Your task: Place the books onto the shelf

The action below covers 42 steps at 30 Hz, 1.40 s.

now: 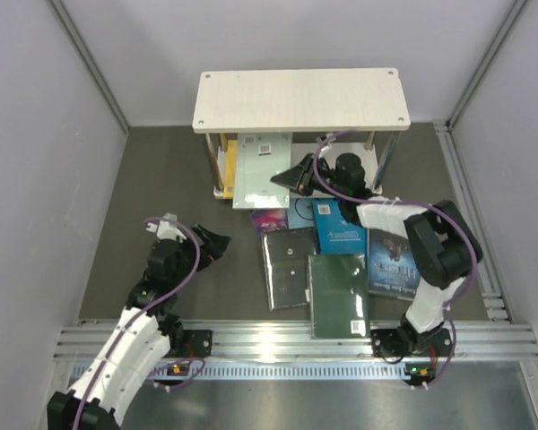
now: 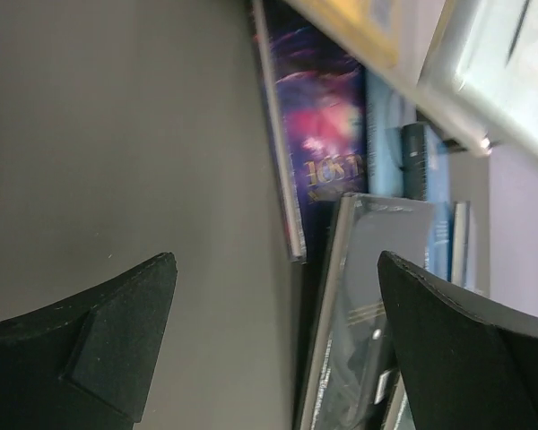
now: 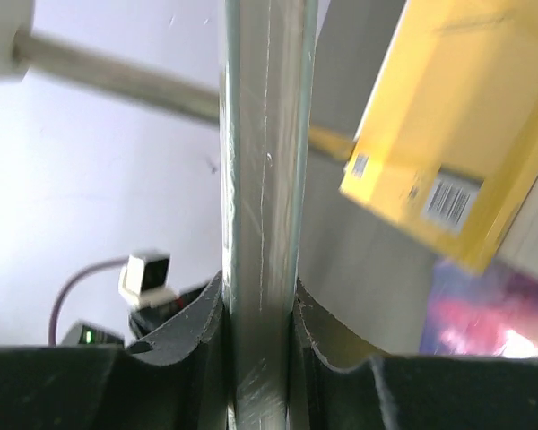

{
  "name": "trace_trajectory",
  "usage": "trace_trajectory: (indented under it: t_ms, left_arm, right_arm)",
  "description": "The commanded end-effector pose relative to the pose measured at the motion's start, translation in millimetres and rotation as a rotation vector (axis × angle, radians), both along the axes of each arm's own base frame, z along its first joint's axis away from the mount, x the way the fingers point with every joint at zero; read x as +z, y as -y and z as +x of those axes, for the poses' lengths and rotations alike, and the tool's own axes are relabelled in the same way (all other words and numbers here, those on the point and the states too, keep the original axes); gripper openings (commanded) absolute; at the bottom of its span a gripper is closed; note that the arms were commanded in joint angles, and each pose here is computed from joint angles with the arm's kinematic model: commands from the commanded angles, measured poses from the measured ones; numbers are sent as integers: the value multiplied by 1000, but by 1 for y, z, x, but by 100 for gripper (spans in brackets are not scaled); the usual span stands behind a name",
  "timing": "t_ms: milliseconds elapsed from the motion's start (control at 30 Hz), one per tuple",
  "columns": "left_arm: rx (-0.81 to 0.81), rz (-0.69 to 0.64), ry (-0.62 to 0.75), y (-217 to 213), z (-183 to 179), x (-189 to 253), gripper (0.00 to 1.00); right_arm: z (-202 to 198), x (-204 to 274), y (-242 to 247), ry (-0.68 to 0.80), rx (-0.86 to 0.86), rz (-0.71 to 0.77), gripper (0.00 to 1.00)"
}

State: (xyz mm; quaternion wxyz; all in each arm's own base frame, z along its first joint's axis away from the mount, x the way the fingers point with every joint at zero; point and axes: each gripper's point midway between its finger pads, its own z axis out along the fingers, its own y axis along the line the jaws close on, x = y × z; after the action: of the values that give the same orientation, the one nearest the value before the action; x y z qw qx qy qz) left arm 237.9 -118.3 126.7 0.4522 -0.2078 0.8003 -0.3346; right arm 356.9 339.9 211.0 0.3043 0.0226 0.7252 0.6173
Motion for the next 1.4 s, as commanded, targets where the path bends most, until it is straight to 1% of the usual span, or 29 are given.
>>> trace_trajectory:
  t_ms: [0,33,67,100,233,267,300,333,400,433,467,500,533,567,600,633,667,700,767,800,833,867,1000,1133,1167,1200,1233,1300,1367]
  left_arm:
    - [-14,-64,141,9,15,25,99]
    - [-19,-71,155,10,17,26,99]
    - [-19,-69,145,11,17,18,99]
    - [-17,-72,145,11,18,16,99]
    - [1,-129,167,12,18,2,99]
    - [8,-141,188,12,17,-4,99]
    - [19,-151,185,11,17,-9,99]
    - [24,-145,163,11,16,-18,99]
    - [6,-122,158,14,19,-19,99]
    - [-2,-113,150,17,20,-20,99]
    - [-3,-108,149,18,23,-19,99]
    - [-11,-103,134,20,24,-23,98]
    - [-19,-103,129,22,24,-24,98]
    - [-21,-101,127,23,26,-24,98]
    - [-26,-99,122,24,26,-25,97]
    - [-29,-100,124,25,26,-25,97]
    - [-28,-99,124,25,26,-25,97]
    - [-22,-98,128,24,27,-25,97]
    - [-19,-99,132,24,26,-25,97]
    - [-16,-101,140,23,26,-23,97]
    - [-16,-99,137,23,26,-24,97]
    - [-16,-99,139,24,26,-23,97]
    - [-16,-93,135,24,26,-25,97]
    - [-19,-88,135,26,26,-25,97]
    - [-16,-88,137,25,26,-24,97]
    - [-16,-85,136,25,25,-25,97]
    - [-18,-86,137,26,25,-24,97]
    - [-18,-84,138,26,25,-24,97]
    - [-18,-82,139,26,25,-24,97]
  right_arm:
    - [51,41,-5,131,-30,29,0]
    - [59,41,-7,124,-29,25,0]
    - [68,54,-12,148,-27,38,0]
    - [77,37,-15,110,-29,19,0]
    - [100,34,-27,98,-38,15,0]
    - [106,42,-29,111,-40,23,0]
    - [112,34,-32,98,-40,16,0]
    - [113,31,-35,87,-33,8,0]
    - [122,33,-42,99,-22,3,0]
    - [124,25,-43,85,-17,-26,0]
    - [127,35,-47,113,-10,-29,0]
    - [128,26,-50,105,9,-51,0]
    - [130,24,-50,137,23,-85,0]
    - [133,29,-52,130,38,-114,0]
    - [134,21,-54,129,59,-140,1]
    - [135,19,-54,158,72,-164,6]
    - [135,20,-54,154,85,-175,8]
    - [133,15,-57,151,111,-178,14]
    - [130,10,-60,150,146,-176,20]
    - [127,8,-63,153,158,-181,35]
    - [125,5,-64,155,163,-187,44]
    - [123,-1,-68,160,168,-204,59]
    - [122,-11,-76,159,167,-225,76]
    - [127,-15,-69,165,123,-282,84]
    - [133,-10,-63,202,87,-318,88]
    - [135,-12,-59,204,70,-348,92]
    - [134,-19,-52,175,58,-399,96]
    - [147,-23,-30,191,-30,-514,100]
    - [154,-30,-7,153,-105,-608,100]
